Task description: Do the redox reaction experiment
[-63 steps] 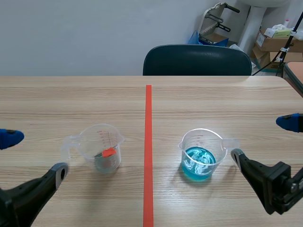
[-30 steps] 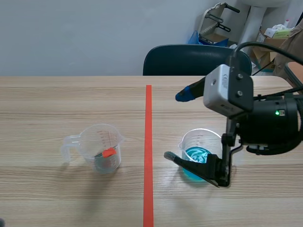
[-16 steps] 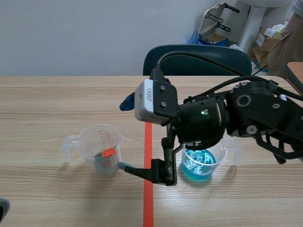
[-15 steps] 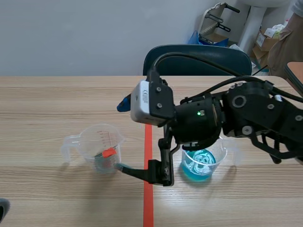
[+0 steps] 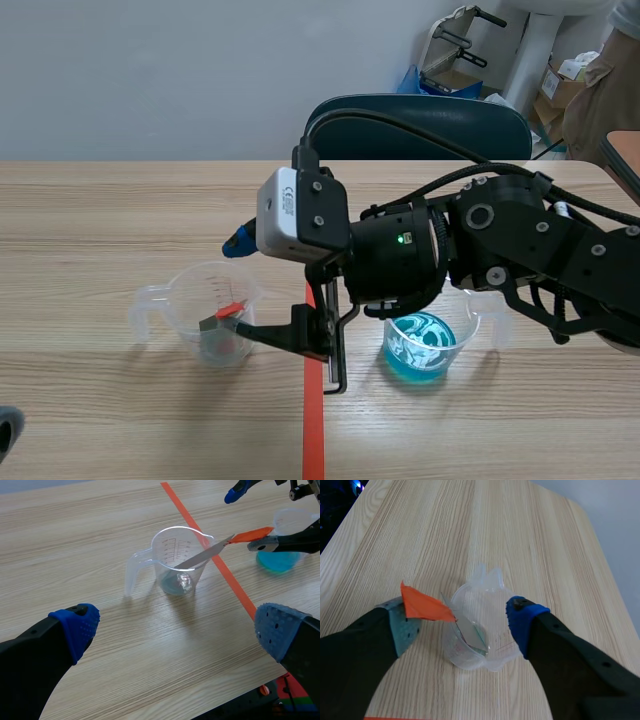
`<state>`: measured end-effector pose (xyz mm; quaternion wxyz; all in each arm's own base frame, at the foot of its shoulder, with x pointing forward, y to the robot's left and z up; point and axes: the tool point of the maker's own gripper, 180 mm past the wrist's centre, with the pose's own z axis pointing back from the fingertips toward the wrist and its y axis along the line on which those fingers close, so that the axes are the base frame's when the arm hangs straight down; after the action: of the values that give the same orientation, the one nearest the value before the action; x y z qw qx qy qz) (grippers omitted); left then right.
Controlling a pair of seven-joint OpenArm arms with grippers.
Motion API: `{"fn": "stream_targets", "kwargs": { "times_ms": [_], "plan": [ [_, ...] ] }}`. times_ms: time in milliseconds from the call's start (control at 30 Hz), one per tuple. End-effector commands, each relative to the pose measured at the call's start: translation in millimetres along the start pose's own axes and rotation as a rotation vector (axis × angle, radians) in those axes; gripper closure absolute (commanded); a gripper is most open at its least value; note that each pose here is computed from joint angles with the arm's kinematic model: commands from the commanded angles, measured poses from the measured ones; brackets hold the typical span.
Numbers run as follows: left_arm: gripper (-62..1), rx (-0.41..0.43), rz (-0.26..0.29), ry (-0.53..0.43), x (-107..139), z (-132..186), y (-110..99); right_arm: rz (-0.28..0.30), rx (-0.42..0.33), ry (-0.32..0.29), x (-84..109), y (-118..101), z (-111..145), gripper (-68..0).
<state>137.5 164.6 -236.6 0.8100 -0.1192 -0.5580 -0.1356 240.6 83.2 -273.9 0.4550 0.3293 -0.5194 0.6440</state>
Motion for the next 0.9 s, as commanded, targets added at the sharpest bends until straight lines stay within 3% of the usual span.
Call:
{"fn": "stream_targets", "kwargs": {
  "times_ms": [0, 300, 567, 867],
  "plan": [
    [-62.3, -0.007, 0.004, -0.027, 8, -1, -3, 0.033, -0.015, -0.025, 11.4, -11, 3, -29.8],
    [-62.3, -0.007, 0.004, -0.027, 8, -1, -3, 0.035, -0.018, -0.033, 12.6, -12, 4, -0.7],
    [-62.3, -0.007, 0.004, -0.027, 8, -1, -3, 0.024, -0.043, -0.078, 24.4, -24, 4, -0.8],
    [-62.3, -0.007, 0.004, -0.027, 8, -1, -3, -0.013, -0.028, -0.068, 38.8, -45, 1, -0.8]
  ]
}}
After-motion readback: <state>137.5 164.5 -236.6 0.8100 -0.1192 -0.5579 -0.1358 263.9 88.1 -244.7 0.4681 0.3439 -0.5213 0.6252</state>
